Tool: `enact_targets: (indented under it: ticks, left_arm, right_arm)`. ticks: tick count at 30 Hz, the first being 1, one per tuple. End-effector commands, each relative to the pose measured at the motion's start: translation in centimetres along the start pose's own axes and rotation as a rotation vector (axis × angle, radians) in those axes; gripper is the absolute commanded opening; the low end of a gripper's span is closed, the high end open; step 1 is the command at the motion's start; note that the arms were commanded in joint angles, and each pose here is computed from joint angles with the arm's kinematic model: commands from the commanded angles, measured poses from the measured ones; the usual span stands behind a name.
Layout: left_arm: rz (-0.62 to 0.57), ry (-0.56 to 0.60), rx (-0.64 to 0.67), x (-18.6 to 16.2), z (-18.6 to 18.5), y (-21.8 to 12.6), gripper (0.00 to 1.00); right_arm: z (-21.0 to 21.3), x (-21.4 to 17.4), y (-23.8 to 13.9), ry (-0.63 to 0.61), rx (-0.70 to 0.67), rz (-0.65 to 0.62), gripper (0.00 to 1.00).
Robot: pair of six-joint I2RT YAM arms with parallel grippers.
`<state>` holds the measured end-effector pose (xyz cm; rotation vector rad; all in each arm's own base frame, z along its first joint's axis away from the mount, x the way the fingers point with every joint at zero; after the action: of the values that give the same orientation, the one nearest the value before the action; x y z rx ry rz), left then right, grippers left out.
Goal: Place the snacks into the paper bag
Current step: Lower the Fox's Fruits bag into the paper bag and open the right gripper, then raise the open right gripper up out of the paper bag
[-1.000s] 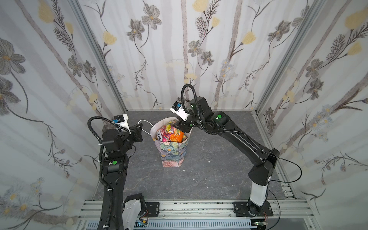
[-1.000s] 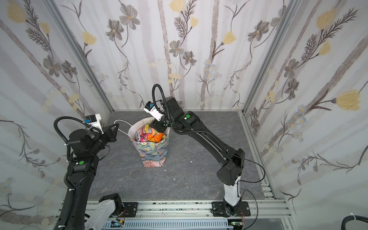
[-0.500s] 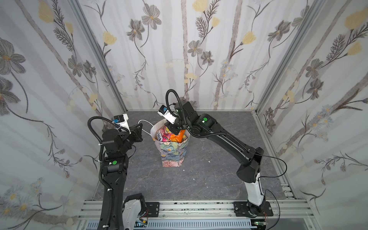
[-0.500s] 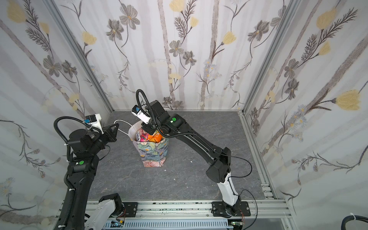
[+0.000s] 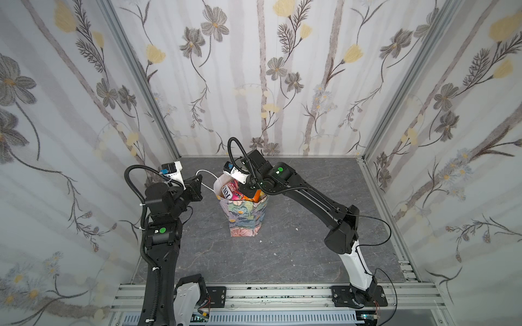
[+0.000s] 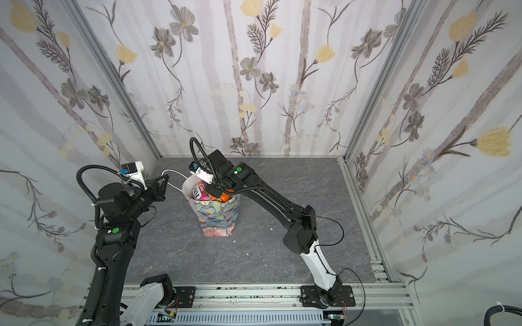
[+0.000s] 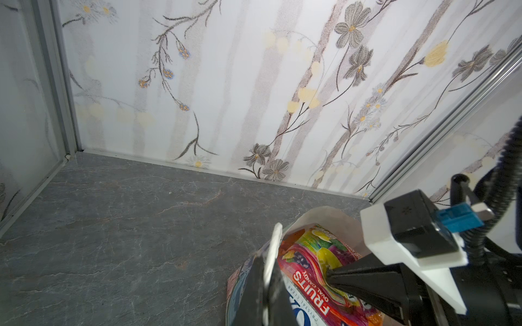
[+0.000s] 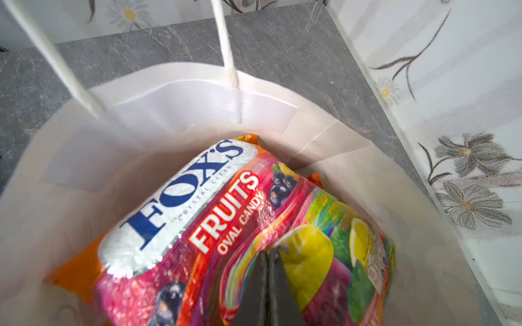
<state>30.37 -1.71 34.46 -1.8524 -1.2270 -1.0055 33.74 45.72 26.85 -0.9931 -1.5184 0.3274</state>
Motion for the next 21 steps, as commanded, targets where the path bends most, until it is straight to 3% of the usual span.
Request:
enact_targets:
  ticks: [1, 5, 6, 9, 10, 13, 16, 21]
  left_arm:
    - [-0.052, 0.035, -0.007, 1.5, -0.5, -0.2, 0.01]
    - [-0.049, 0.032, -0.006, 1.5, -0.4, -0.1, 0.01]
    - [-0.05, 0.032, -0.008, 1.5, -0.5, -0.1, 0.0]
    - [-0.051, 0.033, -0.008, 1.5, -0.5, -0.2, 0.0]
    - [-0.05, 0.033, -0.009, 1.5, -0.5, -0.2, 0.0]
    - [-0.054, 0.035, -0.009, 1.6, -0.6, -0.3, 0.0]
    - [-0.058, 0.036, -0.011, 1.6, -0.7, -0.4, 0.0]
    - [-0.047, 0.028, -0.034, 1.5, -0.9, -0.1, 0.0]
  right_arm:
    - [1.3, -1.9, 0.5, -0.014, 0.069, 0.087, 0.07]
    - [1.2, 0.2, -0.9, -0.011, 0.057, 0.016, 0.11]
    - [0.9, 1.5, -2.0, -0.002, 0.037, -0.032, 0.21]
    - [0.6, 6.3, -6.3, 0.037, -0.004, -0.229, 0.21]
    - [0.7, 7.6, -7.6, 0.056, -0.01, -0.288, 0.31]
    - [1.9, 10.0, -11.6, 0.069, -0.054, -0.412, 0.36]
    - [1.3, 9.6, -14.8, 0.108, -0.168, -0.46, 0.39]
    - [0.0, 5.6, -19.4, 0.25, -0.224, -0.476, 0.45]
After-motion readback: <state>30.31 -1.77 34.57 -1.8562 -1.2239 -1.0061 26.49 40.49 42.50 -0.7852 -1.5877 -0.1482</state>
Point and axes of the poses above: each gripper's point midway between its finger pads, its own y axis out along the fingers, its own z axis along the line the jaws close on, x = y × z, the point moved 2 cm from there along -y, back along the fingers, and after that the axes turned 4 degrees about -y, right-handed, at the moved point
